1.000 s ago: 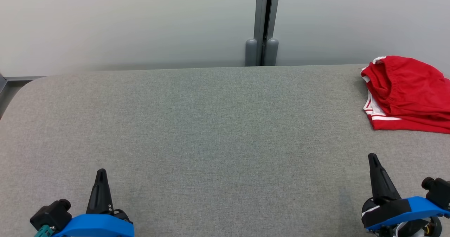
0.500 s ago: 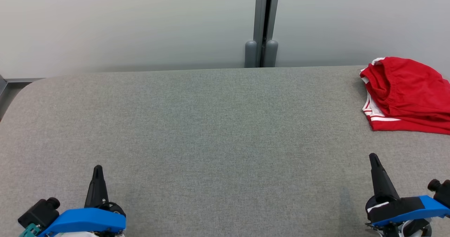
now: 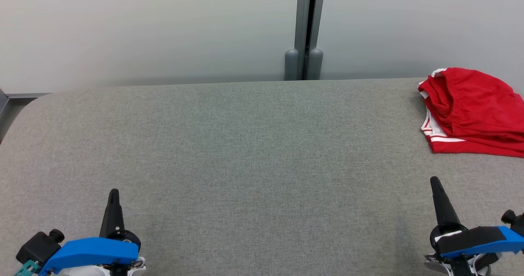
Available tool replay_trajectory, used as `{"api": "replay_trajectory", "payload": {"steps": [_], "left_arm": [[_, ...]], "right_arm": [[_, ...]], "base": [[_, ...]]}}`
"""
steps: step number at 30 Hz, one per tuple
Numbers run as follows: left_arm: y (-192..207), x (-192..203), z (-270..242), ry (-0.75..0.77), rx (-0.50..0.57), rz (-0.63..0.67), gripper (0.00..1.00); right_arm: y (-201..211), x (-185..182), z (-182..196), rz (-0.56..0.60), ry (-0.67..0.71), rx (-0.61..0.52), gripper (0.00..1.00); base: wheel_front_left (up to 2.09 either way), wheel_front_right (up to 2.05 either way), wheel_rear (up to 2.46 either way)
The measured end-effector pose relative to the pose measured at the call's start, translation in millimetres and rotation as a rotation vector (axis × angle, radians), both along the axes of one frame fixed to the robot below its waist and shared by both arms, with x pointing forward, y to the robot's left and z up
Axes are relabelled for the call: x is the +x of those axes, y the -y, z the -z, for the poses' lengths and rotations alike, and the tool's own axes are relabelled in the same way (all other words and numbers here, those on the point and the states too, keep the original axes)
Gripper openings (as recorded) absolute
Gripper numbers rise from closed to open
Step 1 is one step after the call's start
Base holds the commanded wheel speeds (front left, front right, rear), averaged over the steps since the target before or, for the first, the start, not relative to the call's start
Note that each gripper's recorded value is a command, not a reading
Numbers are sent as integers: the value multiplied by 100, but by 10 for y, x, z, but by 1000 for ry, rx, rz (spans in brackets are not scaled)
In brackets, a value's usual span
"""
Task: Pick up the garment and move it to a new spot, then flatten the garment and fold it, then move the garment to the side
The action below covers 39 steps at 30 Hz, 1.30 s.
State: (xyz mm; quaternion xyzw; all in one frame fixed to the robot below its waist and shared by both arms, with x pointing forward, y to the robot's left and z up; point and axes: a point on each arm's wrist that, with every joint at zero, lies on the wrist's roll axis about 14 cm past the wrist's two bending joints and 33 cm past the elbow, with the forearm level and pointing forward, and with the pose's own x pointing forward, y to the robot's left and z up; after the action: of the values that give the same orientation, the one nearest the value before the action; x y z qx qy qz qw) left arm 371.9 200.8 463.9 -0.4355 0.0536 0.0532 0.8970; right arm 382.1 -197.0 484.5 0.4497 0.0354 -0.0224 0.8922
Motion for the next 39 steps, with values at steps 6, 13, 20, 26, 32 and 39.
{"api": "replay_trajectory", "payload": {"steps": [6, 13, 20, 26, 32, 39], "left_arm": [[-4, 12, -19, 5, -72, -7, 0], [-14, 24, -47, 15, -150, -15, 0], [-15, 61, -108, 36, -235, -20, 0], [-6, 66, -125, 42, -295, -19, 0], [-1, 78, -155, 52, -351, -18, 0], [3, 105, -207, 70, -414, -17, 0]], "right_arm": [[2, 5, -14, 6, 5, 70, 0], [2, 16, -36, 10, 12, 145, 0], [1, 29, -62, 12, 21, 226, 0], [2, 30, -71, 14, 24, 283, 0], [5, 30, -81, 18, 29, 337, 0], [8, 32, -93, 21, 34, 398, 0]], "base": [[0, 0, 0], [0, 0, 0], [0, 0, 0], [0, 0, 0], [0, 0, 0], [0, 0, 0]]}}
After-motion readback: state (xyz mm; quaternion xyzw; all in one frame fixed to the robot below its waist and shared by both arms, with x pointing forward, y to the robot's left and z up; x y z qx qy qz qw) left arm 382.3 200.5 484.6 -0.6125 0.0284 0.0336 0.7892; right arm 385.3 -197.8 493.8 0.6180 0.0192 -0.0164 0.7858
